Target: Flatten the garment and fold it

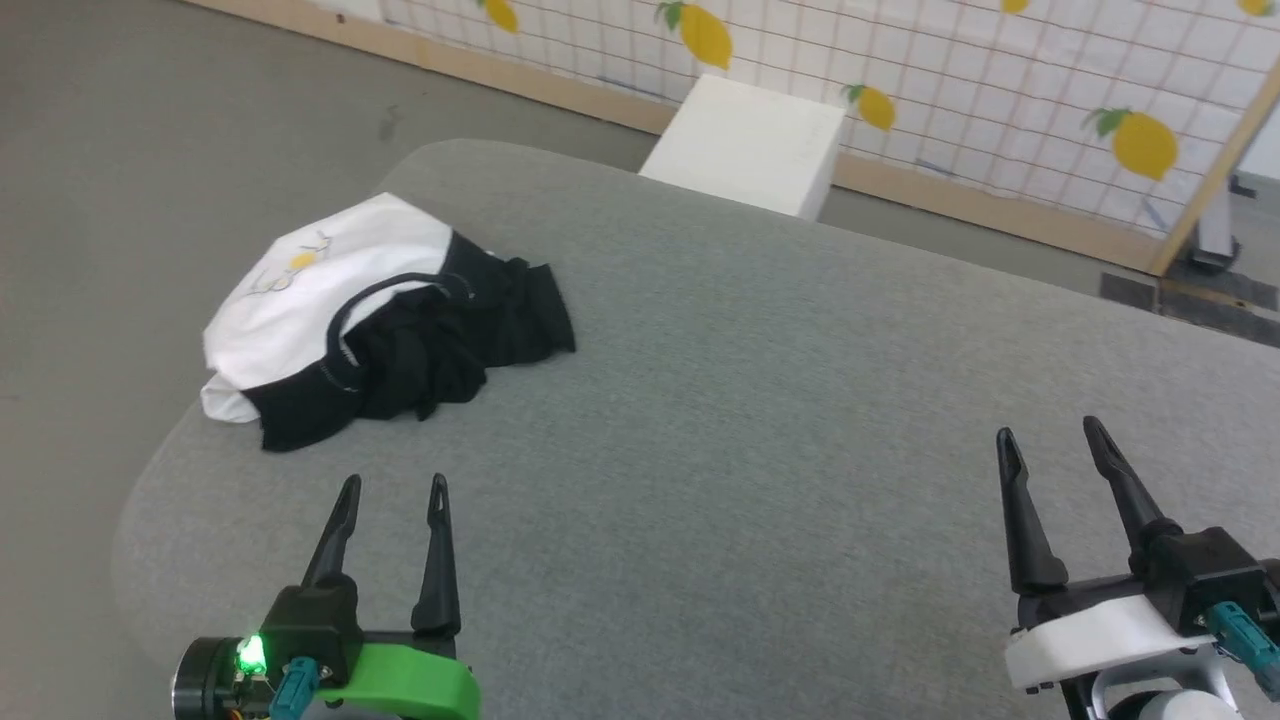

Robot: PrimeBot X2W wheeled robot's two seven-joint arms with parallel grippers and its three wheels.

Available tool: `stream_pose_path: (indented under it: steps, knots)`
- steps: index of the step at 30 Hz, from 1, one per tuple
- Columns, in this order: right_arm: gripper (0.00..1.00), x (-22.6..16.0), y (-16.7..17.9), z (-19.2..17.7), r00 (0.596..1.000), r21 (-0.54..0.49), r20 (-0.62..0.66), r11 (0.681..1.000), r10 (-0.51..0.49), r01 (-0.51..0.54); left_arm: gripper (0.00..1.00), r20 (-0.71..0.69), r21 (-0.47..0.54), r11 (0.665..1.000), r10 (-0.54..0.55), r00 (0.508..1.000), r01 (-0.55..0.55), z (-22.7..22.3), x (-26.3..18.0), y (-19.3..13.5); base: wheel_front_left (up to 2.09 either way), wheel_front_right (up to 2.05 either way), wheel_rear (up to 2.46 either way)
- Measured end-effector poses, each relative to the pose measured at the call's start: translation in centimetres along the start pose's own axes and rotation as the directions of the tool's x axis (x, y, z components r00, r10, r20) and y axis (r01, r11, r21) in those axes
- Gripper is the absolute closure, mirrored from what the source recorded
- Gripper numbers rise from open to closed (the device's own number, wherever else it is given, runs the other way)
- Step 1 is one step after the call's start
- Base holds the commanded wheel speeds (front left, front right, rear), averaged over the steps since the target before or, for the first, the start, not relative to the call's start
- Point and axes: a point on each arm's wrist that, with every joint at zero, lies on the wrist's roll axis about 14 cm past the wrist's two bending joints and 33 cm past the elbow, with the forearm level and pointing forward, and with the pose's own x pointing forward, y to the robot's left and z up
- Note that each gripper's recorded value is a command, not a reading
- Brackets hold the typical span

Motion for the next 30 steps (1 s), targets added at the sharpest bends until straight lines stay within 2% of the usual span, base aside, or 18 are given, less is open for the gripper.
stream_pose_path:
  steps: [13, 30]
  knots:
    - [0.00, 1.6, 3.0, 0.3, 0.995, 0.017, 0.034, 0.996, 0.091, -0.092, 0.00, 0.028, 0.004, 0.996, 0.089, 0.996, -0.089, 0.7, -2.1, 2.7, 0.00, 0.00, 0.00]
    - [0.00, 2.9, 5.7, 0.4, 0.983, 0.036, 0.068, 0.985, 0.168, -0.171, 0.00, 0.048, 0.009, 0.989, 0.147, 0.988, -0.148, 1.1, -4.1, 4.0, 0.00, 0.00, 0.00]
